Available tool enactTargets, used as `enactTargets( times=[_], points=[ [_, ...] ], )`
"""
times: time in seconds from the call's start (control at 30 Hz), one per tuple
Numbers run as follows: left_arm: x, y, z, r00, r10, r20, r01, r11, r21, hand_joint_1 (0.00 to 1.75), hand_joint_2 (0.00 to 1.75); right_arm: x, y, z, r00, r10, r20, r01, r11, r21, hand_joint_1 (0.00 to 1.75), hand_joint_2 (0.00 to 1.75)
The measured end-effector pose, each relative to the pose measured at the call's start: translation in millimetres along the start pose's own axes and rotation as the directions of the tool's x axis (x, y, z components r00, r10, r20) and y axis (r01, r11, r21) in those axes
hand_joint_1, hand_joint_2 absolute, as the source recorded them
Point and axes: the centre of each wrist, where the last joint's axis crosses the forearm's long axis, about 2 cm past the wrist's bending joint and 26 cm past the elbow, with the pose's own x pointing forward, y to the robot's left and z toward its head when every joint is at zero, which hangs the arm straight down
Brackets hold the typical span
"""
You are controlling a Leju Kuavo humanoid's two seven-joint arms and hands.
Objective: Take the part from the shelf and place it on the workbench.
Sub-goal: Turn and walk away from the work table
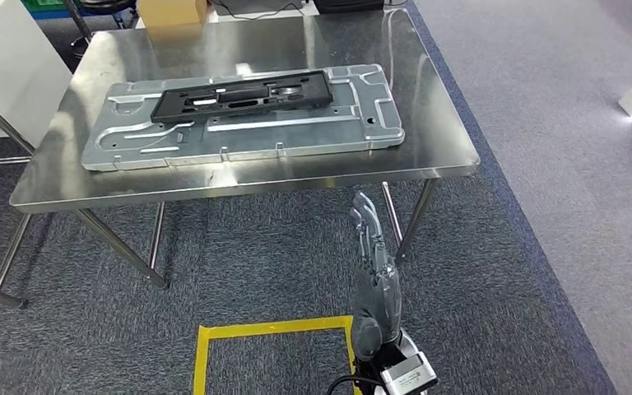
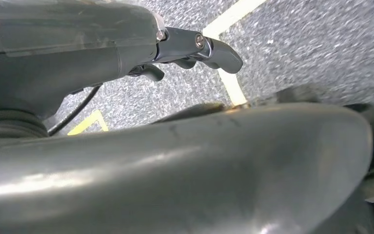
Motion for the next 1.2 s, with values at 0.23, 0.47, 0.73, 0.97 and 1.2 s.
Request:
enactTargets(
  times=[0.23, 0.47, 0.73, 0.97, 1.2],
  points=[
    [4, 5, -1, 1.0, -0.004, 0.009, 0.004, 1.0, 0.009, 0.0, 0.0, 0, -9, 9, 0.999, 0.034, -0.026, -0.035, 0.999, -0.016, 0.0, 0.0],
    [3, 5, -1, 1.0, -0.004, 0.005, 0.004, 1.0, 0.009, 0.0, 0.0, -4, -14, 21, 0.997, 0.048, -0.069, -0.048, 0.999, -0.005, 0.0, 0.0],
    [4, 5, -1, 1.0, -0.007, 0.009, 0.007, 1.0, 0.015, 0.0, 0.0, -6, -16, 25, 0.995, 0.053, -0.079, -0.053, 0.999, 0.0, 0.0, 0.0],
    [-1, 3, 0, 1.0, -0.023, 0.0, 0.023, 1.0, 0.019, 0.0, 0.0, -13, -16, 34, 0.99, 0.033, -0.14, -0.033, 0.999, -0.002, 0.0, 0.0],
    [1, 4, -1, 1.0, -0.026, -0.004, 0.026, 0.999, 0.028, 0.0, 0.0, -29, -22, 46, 0.965, -0.002, -0.261, 0.002, 1.0, -0.001, 0.0, 0.0]
  ],
)
